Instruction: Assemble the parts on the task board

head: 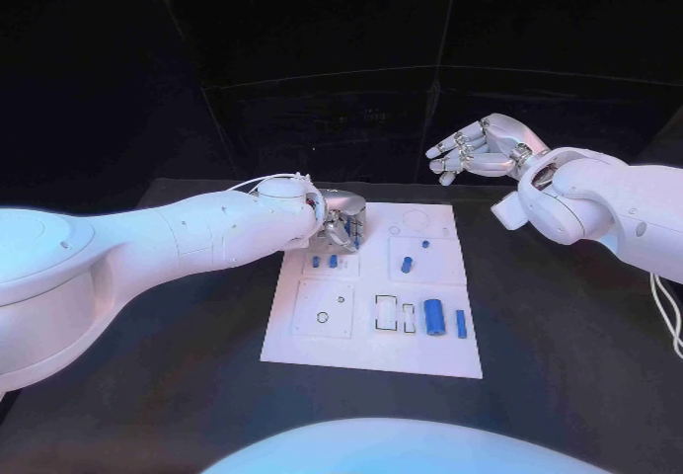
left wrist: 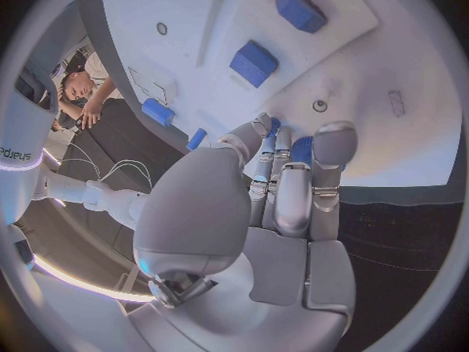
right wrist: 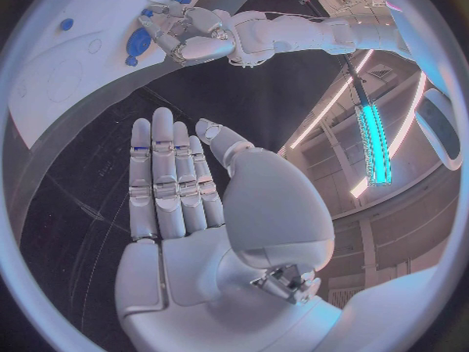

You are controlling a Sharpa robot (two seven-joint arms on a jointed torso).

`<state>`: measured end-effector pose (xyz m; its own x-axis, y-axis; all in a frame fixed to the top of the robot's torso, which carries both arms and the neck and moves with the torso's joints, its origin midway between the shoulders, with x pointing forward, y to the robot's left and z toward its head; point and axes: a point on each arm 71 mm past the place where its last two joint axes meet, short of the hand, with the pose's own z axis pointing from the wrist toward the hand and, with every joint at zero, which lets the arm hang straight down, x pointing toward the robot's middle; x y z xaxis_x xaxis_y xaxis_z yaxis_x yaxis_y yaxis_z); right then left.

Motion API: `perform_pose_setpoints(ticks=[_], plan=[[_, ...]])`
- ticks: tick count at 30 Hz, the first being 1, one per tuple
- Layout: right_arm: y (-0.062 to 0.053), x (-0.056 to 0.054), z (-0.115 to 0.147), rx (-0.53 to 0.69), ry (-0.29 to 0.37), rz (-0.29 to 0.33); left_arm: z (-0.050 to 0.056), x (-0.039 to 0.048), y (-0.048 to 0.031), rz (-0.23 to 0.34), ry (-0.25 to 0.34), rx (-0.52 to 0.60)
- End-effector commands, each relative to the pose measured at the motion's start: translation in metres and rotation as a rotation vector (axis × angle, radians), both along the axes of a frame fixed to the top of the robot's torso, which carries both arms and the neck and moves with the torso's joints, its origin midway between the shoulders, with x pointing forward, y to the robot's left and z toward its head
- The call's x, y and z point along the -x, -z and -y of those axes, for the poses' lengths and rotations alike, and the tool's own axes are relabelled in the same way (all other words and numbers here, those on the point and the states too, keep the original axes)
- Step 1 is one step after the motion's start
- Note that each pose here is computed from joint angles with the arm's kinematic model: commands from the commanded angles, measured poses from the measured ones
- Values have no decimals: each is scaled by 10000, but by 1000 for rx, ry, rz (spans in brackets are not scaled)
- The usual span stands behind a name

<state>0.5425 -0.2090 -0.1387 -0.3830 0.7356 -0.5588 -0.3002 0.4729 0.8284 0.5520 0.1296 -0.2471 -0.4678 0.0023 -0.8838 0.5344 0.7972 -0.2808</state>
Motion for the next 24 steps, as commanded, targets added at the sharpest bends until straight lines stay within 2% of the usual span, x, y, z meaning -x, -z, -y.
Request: perform_pose_setpoints(ticks=[1,9,16,24], plan=[[-17,-1,-11,-6,-2,4,2,18,37,5,6,-11],[-17,-1,-5,-6,-1,4,9,31,6,44,16,26],[-17,-10,29,-4,8,5,-9,73,-29,52,21,62],[-16,-14,56,-2,14,5,-32,77,-193,89,11,125]])
